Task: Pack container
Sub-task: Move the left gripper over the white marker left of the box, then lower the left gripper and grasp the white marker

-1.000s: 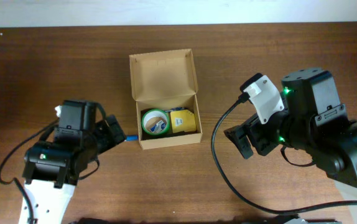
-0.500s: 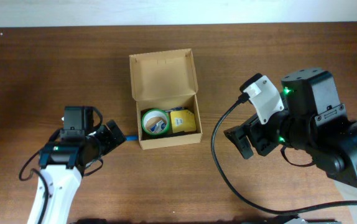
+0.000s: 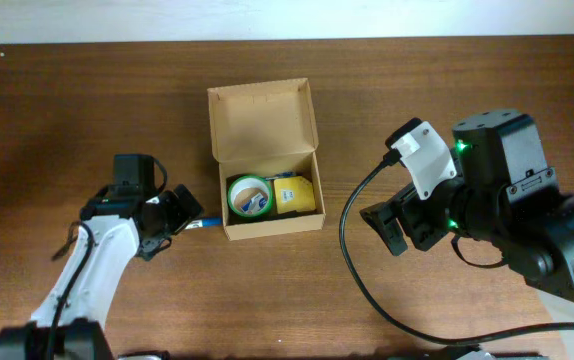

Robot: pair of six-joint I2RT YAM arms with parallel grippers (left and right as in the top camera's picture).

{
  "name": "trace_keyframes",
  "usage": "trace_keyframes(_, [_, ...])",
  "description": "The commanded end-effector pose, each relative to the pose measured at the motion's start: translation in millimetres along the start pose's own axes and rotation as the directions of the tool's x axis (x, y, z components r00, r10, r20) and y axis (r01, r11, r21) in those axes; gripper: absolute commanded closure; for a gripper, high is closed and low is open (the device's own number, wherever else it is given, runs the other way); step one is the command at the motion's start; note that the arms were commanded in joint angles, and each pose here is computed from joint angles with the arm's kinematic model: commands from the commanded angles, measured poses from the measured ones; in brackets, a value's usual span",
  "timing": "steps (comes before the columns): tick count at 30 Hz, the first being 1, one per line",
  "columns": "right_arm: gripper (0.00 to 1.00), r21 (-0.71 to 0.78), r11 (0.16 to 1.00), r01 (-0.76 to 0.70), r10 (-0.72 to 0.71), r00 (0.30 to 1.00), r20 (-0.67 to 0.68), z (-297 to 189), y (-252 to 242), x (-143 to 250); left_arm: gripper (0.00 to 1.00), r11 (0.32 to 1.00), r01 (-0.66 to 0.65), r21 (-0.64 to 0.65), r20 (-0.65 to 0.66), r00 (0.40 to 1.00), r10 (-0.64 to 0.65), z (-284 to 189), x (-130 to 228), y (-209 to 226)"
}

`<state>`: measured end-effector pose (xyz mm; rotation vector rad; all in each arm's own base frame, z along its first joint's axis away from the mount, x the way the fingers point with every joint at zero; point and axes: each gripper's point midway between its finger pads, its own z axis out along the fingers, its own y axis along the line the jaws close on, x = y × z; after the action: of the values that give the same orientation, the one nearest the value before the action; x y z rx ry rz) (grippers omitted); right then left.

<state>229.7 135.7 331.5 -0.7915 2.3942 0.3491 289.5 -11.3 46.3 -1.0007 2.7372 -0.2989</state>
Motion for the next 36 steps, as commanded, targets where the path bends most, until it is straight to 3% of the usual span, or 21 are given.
trace_keyframes(1, [0.01, -0.005, 1.000, 0.008, -0.008, 1.000, 0.017, -3.8, 0.3, -3.5, 0.00, 0.998, 0.061, -0.002, -0.036, 0.997, -0.061, 12.9, 2.9, 0.7])
trace_keyframes(12, [0.01, -0.005, 1.000, 0.008, -0.008, 1.000, 0.016, -3.8, 0.3, -3.5, 0.00, 0.994, 0.105, -0.033, -0.064, 0.992, -0.107, 37.7, 2.0, 4.3])
trace_keyframes(16, [0.01, -0.005, 1.000, 0.008, -0.008, 1.000, 0.017, -3.8, 0.3, -3.5, 0.09, 0.988, 0.144, -0.047, -0.043, 0.988, -0.146, 38.0, -1.7, 7.1])
trace_keyframes(27, [0.01, -0.005, 1.000, 0.008, -0.008, 1.000, 0.016, -3.8, 0.4, -3.4, 0.09, 0.960, 0.271, -0.075, -0.050, 0.960, -0.275, 44.3, -1.4, 14.2])
trace_keyframes(36, [0.01, -0.005, 1.000, 0.008, -0.008, 1.000, 0.017, -3.8, 0.3, -3.5, 0.11, 0.956, 0.278, -0.093, -0.075, 0.955, -0.285, 52.0, 2.4, 17.6])
